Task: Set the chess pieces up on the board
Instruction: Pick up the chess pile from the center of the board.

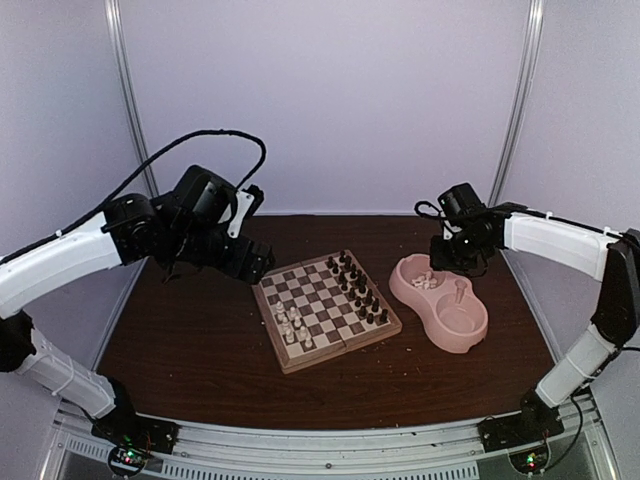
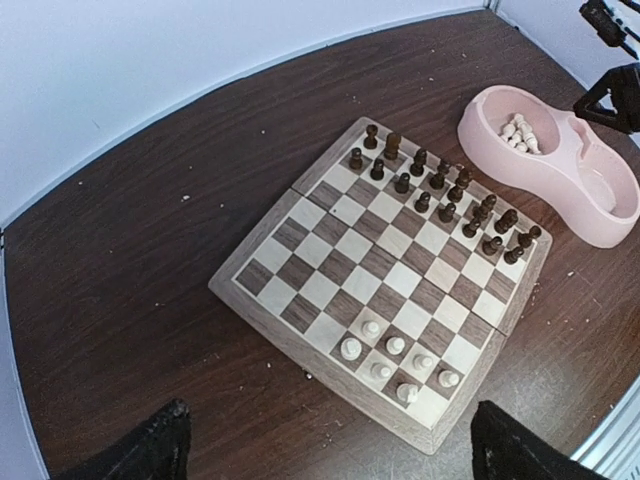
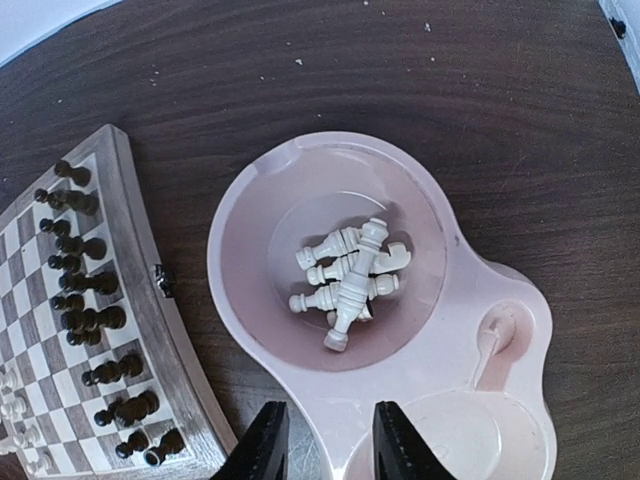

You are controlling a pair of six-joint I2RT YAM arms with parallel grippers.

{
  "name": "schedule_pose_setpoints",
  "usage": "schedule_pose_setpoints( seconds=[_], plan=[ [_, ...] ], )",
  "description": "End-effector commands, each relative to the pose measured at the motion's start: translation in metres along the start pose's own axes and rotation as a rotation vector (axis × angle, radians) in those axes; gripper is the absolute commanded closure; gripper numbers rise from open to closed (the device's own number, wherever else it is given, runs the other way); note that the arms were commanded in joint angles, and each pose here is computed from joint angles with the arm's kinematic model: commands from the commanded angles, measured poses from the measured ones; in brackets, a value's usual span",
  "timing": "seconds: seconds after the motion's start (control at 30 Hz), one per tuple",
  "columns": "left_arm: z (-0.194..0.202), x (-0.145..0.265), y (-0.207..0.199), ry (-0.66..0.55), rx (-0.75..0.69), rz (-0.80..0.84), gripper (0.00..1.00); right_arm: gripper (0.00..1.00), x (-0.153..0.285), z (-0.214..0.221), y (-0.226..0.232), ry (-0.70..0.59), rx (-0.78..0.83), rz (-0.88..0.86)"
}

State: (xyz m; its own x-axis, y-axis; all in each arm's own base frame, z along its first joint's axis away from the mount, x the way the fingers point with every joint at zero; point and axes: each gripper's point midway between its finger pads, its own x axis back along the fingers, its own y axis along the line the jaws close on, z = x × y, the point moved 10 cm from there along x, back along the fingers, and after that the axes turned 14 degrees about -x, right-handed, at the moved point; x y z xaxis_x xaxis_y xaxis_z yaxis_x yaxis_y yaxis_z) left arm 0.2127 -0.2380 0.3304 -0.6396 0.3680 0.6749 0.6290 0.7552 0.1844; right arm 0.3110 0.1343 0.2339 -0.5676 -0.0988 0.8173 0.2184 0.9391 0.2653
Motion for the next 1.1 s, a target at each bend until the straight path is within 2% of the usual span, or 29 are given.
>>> schedule_pose_setpoints(
  seconds=[0.0, 0.37, 0.77, 0.93, 1.07],
  plan=[
    [0.005, 0.015, 0.013, -0.148, 0.094, -0.049, 0.02, 0.68, -0.020, -0.016, 0.007, 0.027, -0.080, 0.027],
    [0.026, 0.026, 0.015, -0.136, 0.075, -0.029, 0.02, 0.70, -0.086, -0.029, 0.002, 0.090, -0.149, 0.126],
    [0.030, 0.008, 0.007, -0.092, 0.035, 0.024, 0.02, 0.72, -0.129, -0.023, -0.006, 0.142, -0.177, 0.187],
    [0.028, 0.005, 0.006, -0.083, 0.025, 0.022, 0.02, 0.84, -0.121, -0.030, -0.001, 0.137, -0.183, 0.146],
    [0.027, 0.006, 0.006, -0.085, 0.027, 0.030, 0.02, 0.86, -0.093, -0.040, 0.005, 0.085, -0.162, 0.050]
  ],
)
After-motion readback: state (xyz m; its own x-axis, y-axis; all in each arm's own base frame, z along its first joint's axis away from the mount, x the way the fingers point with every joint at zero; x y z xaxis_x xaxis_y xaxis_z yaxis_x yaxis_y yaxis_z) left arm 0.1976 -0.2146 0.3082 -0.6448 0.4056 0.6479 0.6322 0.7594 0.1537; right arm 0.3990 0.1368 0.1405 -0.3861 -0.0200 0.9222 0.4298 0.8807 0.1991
